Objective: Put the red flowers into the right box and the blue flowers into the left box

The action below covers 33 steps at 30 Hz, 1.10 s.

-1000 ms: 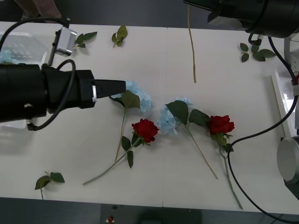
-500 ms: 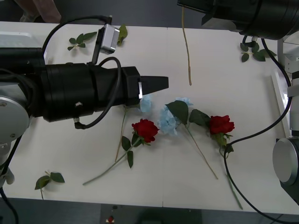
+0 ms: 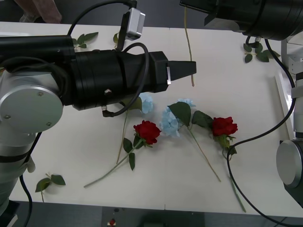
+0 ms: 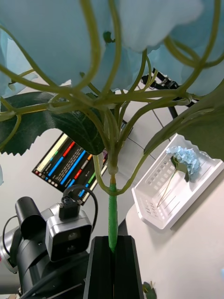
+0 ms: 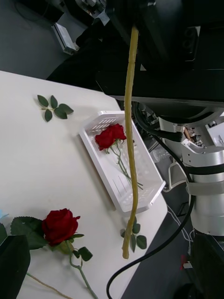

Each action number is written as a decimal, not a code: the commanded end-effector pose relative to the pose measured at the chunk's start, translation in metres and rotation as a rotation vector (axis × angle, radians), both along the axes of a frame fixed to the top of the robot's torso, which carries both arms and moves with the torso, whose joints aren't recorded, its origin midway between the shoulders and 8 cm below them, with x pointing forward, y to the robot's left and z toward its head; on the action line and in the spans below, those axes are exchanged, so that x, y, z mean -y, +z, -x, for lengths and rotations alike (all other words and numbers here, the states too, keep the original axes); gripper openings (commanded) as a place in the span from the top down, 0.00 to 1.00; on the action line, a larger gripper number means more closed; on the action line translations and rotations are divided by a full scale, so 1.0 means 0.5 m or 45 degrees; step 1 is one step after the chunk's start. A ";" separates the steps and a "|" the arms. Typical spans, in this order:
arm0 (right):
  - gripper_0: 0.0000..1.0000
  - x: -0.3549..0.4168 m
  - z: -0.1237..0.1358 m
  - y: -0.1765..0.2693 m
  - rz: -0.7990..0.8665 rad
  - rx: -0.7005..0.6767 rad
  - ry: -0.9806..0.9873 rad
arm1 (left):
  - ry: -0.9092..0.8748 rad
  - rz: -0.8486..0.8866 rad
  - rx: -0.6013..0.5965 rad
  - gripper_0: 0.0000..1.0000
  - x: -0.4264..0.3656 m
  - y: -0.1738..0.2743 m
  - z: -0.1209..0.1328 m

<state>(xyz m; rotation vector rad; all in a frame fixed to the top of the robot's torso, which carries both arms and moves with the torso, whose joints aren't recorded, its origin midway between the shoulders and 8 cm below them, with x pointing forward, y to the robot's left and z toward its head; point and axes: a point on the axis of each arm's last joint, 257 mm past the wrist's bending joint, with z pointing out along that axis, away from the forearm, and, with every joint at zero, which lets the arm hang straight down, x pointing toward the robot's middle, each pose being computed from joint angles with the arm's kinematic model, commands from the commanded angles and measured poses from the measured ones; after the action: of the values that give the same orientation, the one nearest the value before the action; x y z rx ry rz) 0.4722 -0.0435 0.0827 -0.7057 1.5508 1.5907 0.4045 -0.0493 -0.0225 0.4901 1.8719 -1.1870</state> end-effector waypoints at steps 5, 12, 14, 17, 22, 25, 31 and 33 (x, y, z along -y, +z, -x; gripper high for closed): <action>1.00 -0.019 0.022 0.060 -0.020 0.048 0.034 | -0.001 0.007 0.050 0.00 0.046 0.027 -0.021; 1.00 -0.019 0.022 0.060 -0.020 0.048 0.034 | -0.020 0.010 0.054 0.00 0.075 0.033 -0.025; 1.00 -0.019 0.022 0.060 -0.020 0.048 0.034 | -0.023 0.017 0.052 0.05 0.083 0.033 -0.027; 1.00 -0.019 0.022 0.060 -0.020 0.048 0.034 | -0.025 0.017 0.042 0.81 0.087 0.027 -0.026; 1.00 -0.019 0.022 0.060 -0.020 0.048 0.034 | -0.028 0.030 0.026 1.00 0.090 0.029 -0.023; 1.00 -0.019 0.022 0.060 -0.020 0.048 0.034 | -0.023 0.032 0.026 1.00 0.091 0.030 -0.026; 1.00 -0.019 0.022 0.060 -0.020 0.048 0.034 | -0.020 0.032 0.030 1.00 0.090 0.031 -0.026; 1.00 -0.019 0.022 0.060 -0.020 0.048 0.034 | -0.016 0.029 0.031 1.00 0.090 0.029 -0.028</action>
<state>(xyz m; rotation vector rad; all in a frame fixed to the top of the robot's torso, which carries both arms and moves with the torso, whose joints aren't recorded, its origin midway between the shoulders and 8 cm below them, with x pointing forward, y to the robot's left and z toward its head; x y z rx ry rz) 0.4722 -0.0435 0.0827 -0.7050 1.5514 1.5915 0.4221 -0.0852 -0.0301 0.5137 1.8812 -1.1673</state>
